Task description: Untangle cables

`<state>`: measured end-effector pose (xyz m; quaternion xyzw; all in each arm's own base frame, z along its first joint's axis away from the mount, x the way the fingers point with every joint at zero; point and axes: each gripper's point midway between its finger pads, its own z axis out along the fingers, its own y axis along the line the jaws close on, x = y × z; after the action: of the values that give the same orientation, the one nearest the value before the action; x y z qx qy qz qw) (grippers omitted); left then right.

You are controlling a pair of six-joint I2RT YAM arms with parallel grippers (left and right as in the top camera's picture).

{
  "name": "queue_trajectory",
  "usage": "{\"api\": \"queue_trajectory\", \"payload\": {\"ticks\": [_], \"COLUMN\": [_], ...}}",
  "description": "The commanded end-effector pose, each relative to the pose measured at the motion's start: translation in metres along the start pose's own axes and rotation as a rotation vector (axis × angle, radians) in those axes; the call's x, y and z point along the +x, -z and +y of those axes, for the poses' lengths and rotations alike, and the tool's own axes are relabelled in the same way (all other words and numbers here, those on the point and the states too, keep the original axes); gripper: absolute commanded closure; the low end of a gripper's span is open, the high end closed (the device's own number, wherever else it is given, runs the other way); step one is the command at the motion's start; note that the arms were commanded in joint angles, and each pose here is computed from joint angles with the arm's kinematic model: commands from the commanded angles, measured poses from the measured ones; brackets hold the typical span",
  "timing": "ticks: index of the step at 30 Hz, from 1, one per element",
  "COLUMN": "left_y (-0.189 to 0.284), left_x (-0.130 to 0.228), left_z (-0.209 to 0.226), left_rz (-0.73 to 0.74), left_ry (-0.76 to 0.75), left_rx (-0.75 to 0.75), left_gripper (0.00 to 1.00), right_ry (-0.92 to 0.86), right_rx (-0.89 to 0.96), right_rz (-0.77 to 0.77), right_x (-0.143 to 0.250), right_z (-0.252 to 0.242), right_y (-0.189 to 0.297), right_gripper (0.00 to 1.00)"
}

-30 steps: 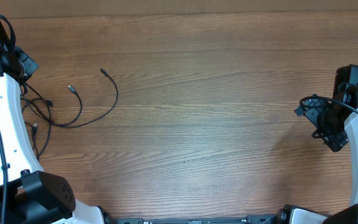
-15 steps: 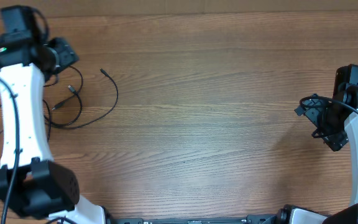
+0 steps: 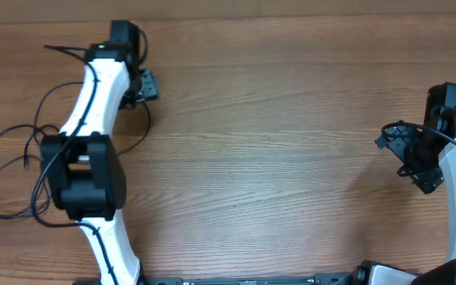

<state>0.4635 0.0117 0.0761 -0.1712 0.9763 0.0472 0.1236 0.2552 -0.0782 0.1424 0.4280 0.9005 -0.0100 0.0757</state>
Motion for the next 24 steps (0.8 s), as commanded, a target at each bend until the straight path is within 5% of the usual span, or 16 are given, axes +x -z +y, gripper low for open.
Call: {"api": "queue_trajectory", "payload": {"ticks": [1, 8, 21, 24], "left_y": [-0.028, -0.068, -0.074, -0.08], "left_x": [0.007, 0.024, 0.034, 0.044], "left_z": [-0.002, -0.004, -0.007, -0.02], "left_rz": [0.026, 0.108, 0.147, 0.181], "left_ry": [-0.063, -0.102, -0.104, -0.151], "left_rx": [-0.088, -0.111, -0.086, 0.006], "left_gripper": [0.33, 0.32, 0.27, 0.25], "right_ry": [-0.005, -0.005, -0.005, -0.005], "right_rx": [-0.007, -0.006, -0.007, -0.007], "right_rz": [-0.009, -0.008, -0.009, -0.009], "right_x": [-0.003, -0.003, -0.003, -0.003], "right_z": [0.001, 0.001, 0.001, 0.001], "right_y": [0.003, 0.003, 0.003, 0.003], "right_gripper": [0.0, 0.0, 0.0, 0.0]}}
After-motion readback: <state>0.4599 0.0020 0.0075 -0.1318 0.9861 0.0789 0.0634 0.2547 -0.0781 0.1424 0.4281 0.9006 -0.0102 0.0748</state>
